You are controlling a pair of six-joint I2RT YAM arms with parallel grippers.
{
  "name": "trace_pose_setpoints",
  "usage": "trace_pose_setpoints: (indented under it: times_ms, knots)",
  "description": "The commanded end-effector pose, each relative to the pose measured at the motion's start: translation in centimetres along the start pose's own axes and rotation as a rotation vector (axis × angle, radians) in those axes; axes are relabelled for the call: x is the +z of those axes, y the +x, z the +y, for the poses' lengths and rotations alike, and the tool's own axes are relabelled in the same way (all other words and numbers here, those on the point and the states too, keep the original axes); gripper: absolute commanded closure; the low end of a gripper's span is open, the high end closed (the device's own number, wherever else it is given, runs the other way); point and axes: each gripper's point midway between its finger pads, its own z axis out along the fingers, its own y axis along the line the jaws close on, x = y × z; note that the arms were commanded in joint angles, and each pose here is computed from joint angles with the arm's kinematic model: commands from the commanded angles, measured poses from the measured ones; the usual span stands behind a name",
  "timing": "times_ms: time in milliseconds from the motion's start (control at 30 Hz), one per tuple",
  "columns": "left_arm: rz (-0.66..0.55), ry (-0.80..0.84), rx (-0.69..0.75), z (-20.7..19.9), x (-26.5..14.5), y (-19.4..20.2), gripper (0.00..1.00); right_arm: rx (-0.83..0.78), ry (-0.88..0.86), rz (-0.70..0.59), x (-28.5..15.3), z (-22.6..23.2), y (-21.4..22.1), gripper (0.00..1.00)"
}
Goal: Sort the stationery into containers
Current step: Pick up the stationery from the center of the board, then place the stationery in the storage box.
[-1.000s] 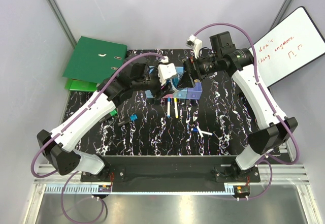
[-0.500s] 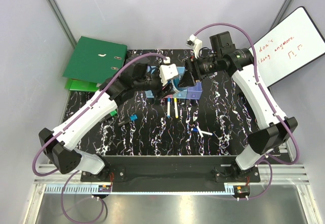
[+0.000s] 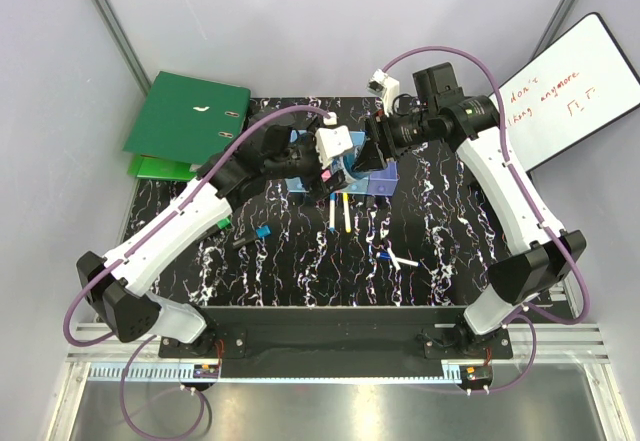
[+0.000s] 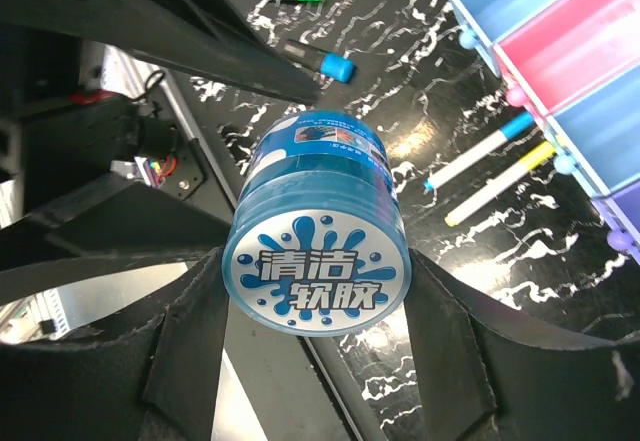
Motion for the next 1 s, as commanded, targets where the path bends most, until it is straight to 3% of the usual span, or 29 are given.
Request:
trace_pose_setpoints:
  times_ms: [0, 200, 533, 767, 967]
  knots:
    - [-0.050, -0.052, 0.025, 0.6, -0.6, -1.4, 0.14, -0.054, 0.053, -0.060, -1.2, 0.1, -1.3, 0.94]
    - [-0.019, -0.082, 0.015, 0.3, -2.1, -0.4, 0.11, -0.069, 0.173, -0.056, -1.1, -2.4, -1.7, 0.99]
    - [0.059, -0.195, 0.029, 0.3, -5.3, 2.7, 0.09, -0.238, 0.568, 0.051, -0.5, -13.5, -3.7, 1.00]
    - [0.078, -0.231, 0.027, 0.1, -6.4, 3.9, 0.08, -0.211, 0.664, 0.148, 2.2, -21.0, -3.9, 1.00]
    - [0.086, -0.251, 0.024, 0.4, -7.0, 4.5, 0.07, -0.196, 0.684, 0.196, 3.1, -23.8, -3.7, 1.00]
